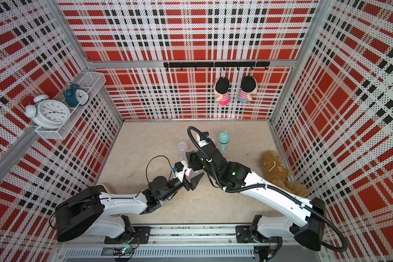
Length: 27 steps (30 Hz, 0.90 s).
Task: Assemble the baby bottles
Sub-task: Screw the nipple onto the baby bottle.
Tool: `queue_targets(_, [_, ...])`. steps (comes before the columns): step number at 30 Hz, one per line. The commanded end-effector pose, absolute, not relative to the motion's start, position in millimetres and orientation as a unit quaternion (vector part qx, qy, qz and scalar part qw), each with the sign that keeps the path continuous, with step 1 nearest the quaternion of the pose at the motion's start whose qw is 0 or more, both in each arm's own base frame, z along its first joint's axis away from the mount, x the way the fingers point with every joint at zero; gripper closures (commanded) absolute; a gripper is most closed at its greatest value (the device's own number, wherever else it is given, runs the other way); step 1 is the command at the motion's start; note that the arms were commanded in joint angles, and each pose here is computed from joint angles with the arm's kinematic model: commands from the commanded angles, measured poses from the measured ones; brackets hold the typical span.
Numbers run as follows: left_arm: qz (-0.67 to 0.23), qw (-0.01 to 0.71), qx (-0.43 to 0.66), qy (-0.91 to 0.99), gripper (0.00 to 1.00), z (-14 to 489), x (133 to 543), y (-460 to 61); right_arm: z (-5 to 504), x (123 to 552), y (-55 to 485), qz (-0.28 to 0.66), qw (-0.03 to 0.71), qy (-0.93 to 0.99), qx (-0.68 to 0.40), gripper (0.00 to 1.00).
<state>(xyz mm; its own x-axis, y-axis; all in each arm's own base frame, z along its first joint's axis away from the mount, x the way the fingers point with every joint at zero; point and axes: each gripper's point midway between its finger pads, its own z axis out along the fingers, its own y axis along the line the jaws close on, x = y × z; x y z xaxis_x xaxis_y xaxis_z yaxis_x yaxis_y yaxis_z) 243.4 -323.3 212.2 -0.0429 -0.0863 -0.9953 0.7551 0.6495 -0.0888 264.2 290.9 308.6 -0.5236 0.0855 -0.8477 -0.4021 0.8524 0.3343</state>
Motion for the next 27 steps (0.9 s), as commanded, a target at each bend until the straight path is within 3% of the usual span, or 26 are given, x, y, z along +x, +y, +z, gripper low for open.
queue_targets(1, [-0.301,0.674,0.227,0.635,1.00,232.3,262.4,-312.3,332.9,254.2,294.1,0.283,0.487,0.817,-0.119,0.19])
queue_targets(5, [-0.355,0.651,0.274,0.612,1.00,236.2,250.8,-317.9,351.9,231.8,306.0,0.322,0.484,0.781,-0.229,0.10])
queue_targets(9, [-0.437,0.608,0.347,0.565,1.00,244.9,226.3,-324.1,356.8,215.8,297.0,0.349,0.491,0.742,-0.296,0.08])
queue_targets(16, [-0.496,0.566,0.398,0.524,1.00,254.3,201.4,-323.8,357.9,201.5,269.4,0.388,0.497,0.699,-0.337,0.08])
queue_targets(27, [-0.554,0.511,0.426,0.500,1.00,264.3,180.4,-324.9,350.1,175.0,285.9,0.460,0.420,0.668,-0.408,0.08])
